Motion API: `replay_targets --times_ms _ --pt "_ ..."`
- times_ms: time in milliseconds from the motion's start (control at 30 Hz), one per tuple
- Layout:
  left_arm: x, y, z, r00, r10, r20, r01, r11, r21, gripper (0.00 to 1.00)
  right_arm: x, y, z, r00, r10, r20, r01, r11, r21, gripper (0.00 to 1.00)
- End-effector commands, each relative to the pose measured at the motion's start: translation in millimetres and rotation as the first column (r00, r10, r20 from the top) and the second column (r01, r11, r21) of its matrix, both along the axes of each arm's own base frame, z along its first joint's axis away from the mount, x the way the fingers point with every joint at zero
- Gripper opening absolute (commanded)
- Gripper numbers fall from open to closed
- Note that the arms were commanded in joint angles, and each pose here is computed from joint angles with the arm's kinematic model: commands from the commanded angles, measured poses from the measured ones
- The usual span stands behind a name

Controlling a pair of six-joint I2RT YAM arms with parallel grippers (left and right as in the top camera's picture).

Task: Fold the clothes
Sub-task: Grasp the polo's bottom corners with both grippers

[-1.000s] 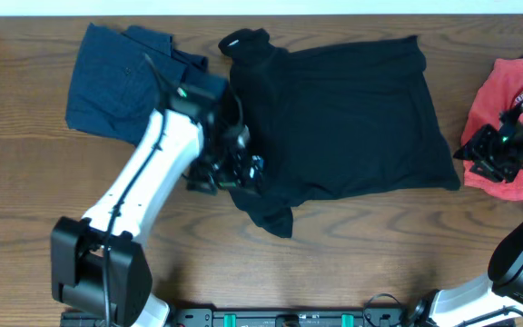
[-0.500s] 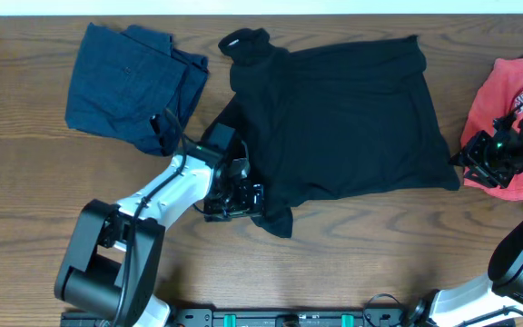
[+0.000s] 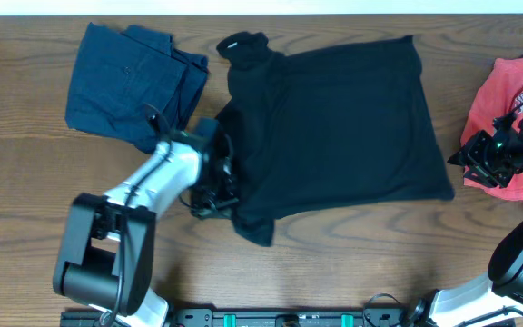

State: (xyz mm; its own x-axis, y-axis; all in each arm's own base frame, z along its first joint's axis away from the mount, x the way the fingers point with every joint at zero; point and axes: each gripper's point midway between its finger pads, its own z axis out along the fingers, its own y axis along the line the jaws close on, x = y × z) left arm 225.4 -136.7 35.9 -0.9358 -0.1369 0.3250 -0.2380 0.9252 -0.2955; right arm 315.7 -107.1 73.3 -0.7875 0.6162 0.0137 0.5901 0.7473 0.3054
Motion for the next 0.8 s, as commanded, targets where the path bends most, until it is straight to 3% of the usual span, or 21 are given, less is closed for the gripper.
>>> replay_targets --times_ms 0,133,267,367,433,567,767 --pt "34.5 25.3 30.0 0.994 -0.055 0.096 0.049 0.997 0.058 0.06 0.1 2.9 -3.3 1.000 0.013 -0.002 -0.013 1.000 0.013 0.45" --pt "57.0 48.5 50.4 0.977 -0.132 0.170 0.101 0.979 0.179 0.06 0.0 2.9 -3.4 1.000 0.013 -0.003 -0.013 1.000 0.013 0.45" --pt "58.0 61.4 47.0 0.973 -0.157 0.168 0.110 0.960 0.256 0.17 -2.0 3.2 -3.7 1.000 0.013 -0.012 -0.013 1.000 0.013 0.46" --pt "54.4 75.7 45.6 0.974 -0.176 0.145 0.120 0.936 0.331 0.17 -5.1 -0.5 -5.2 1.000 0.012 -0.029 -0.013 1.000 -0.010 0.47" --pt "50.1 81.0 46.2 0.975 -0.183 0.124 0.129 0.926 0.356 0.38 -6.1 -0.2 -5.5 0.999 0.012 -0.033 -0.012 1.000 -0.010 0.47" --pt "42.8 83.3 44.3 0.978 -0.185 0.096 0.138 0.922 0.362 0.55 -9.2 1.3 -6.1 0.999 0.013 -0.045 -0.013 1.000 -0.004 0.47" --pt "18.5 73.6 27.4 0.988 -0.153 0.023 0.140 0.946 0.294 0.64 -25.9 4.2 -19.3 0.994 0.012 -0.107 -0.013 1.000 -0.006 0.49"
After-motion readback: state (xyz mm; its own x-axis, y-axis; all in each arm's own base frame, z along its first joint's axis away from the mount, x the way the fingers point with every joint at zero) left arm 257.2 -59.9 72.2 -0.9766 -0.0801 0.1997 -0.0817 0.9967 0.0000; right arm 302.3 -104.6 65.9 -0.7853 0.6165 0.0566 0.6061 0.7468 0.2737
